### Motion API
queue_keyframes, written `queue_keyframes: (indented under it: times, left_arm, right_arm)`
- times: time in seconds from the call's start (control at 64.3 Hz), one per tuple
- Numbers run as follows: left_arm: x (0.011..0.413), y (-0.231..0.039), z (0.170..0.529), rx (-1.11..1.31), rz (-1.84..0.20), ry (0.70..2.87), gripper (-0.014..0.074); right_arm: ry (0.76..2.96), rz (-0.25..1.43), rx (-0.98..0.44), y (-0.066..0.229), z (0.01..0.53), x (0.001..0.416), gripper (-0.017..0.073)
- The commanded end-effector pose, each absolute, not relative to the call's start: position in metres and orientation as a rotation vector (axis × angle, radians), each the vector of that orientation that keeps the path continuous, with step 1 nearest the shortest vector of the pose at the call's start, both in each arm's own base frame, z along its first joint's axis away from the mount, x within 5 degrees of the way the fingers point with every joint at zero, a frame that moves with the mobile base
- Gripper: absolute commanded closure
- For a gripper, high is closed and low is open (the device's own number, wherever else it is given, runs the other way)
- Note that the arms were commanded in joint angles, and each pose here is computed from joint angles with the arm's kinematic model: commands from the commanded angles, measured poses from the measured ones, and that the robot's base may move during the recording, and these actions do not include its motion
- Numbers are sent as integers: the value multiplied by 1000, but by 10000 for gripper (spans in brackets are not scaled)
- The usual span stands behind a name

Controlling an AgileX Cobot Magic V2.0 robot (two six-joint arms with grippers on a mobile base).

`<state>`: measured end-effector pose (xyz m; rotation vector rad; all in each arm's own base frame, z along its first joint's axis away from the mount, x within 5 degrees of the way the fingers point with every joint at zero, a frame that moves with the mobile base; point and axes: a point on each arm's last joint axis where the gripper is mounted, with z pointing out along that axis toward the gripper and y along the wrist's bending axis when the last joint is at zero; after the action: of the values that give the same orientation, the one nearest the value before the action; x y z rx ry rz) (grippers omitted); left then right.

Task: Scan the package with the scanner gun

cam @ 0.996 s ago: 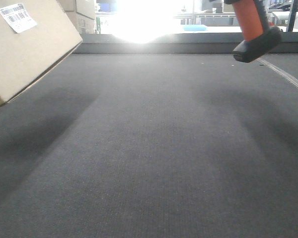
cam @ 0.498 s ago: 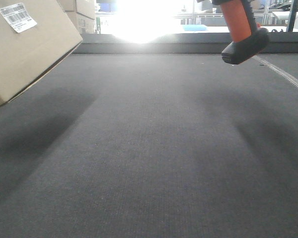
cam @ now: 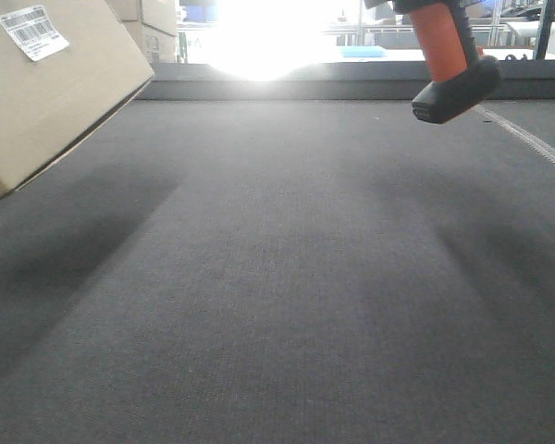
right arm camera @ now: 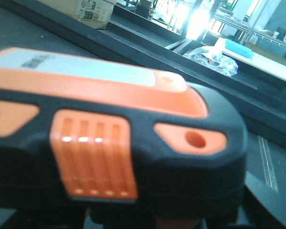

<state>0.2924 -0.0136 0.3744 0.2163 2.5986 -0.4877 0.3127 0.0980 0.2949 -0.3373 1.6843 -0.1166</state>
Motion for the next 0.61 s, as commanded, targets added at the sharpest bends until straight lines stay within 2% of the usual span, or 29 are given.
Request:
queue_keyframes:
  times: [0.0, 0.078, 0.202, 0.358, 0.591]
  left_arm:
    - [290, -17, 380, 211, -512, 2572, 704]
    - [290, -17, 380, 211, -512, 2572, 704]
    - [290, -17, 380, 211, -512, 2572, 704]
    - [290, -17, 380, 211, -512, 2572, 704]
    - [290, -17, 380, 211, -512, 2572, 704]
  right_arm:
    - [1609, -112, -210, 90, 318, 307, 713]
    - [1624, -55, -85, 83, 326, 300, 713]
    - [1653, 27, 40, 74, 333, 292, 713]
    - [1707, 59, 53, 64, 331, 292, 713]
    - [1799, 34, 157, 34, 309, 292, 713]
